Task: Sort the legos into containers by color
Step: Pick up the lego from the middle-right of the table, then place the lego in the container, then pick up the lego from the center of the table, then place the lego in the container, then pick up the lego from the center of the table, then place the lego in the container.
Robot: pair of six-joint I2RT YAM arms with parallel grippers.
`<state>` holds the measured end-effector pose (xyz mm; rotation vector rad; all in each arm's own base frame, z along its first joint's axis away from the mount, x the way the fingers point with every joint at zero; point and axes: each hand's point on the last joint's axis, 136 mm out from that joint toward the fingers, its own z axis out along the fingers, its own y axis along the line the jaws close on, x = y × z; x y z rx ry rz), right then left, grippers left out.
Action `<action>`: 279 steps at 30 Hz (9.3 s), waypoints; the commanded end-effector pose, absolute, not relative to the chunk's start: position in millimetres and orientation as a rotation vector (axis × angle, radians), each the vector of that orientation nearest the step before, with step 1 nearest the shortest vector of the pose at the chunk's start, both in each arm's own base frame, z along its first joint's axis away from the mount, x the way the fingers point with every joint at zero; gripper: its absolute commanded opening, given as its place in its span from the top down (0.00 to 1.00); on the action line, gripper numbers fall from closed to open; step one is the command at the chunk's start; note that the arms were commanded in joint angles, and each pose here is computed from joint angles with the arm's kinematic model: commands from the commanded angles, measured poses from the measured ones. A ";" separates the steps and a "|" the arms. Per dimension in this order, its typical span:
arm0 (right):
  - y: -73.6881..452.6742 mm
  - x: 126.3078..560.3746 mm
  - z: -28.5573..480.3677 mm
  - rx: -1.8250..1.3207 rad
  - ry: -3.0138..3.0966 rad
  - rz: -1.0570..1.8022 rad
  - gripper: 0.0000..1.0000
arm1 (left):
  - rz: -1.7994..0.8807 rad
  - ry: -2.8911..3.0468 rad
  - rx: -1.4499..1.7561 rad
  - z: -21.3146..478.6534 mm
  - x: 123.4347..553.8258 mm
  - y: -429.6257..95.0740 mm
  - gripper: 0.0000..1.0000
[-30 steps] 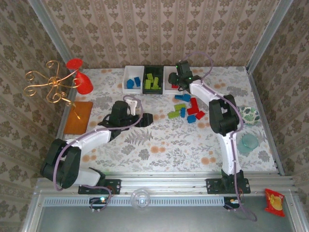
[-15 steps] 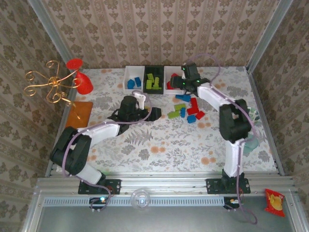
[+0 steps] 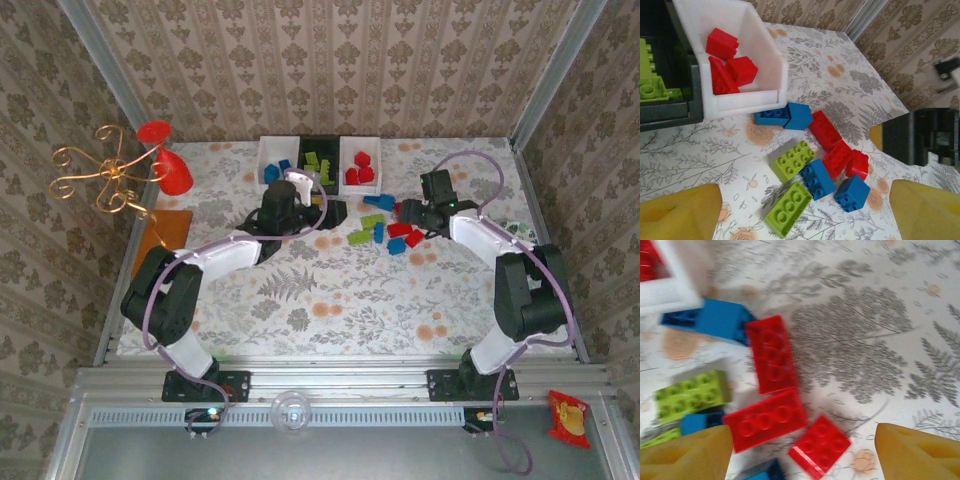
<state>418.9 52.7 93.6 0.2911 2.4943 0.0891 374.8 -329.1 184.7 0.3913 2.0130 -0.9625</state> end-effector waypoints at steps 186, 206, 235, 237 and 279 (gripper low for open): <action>198.1 605.1 191.2 0.044 2.257 0.503 0.41 | -0.808 2.038 0.238 171.4 352.3 -240.8 0.09; 126.5 364.5 92.2 0.060 2.561 0.100 0.21 | -0.883 2.057 0.377 155.7 344.7 -277.3 0.10; 138.1 387.7 51.1 0.207 2.451 0.115 0.68 | -0.829 2.061 0.319 152.6 336.7 -257.2 0.10; 148.6 387.3 69.3 0.165 2.388 0.206 0.70 | -0.809 2.059 0.301 151.2 338.2 -251.7 0.10; 401.6 609.4 175.1 -0.219 2.014 0.789 0.37 | -0.693 1.981 -0.091 169.5 325.8 -138.4 0.08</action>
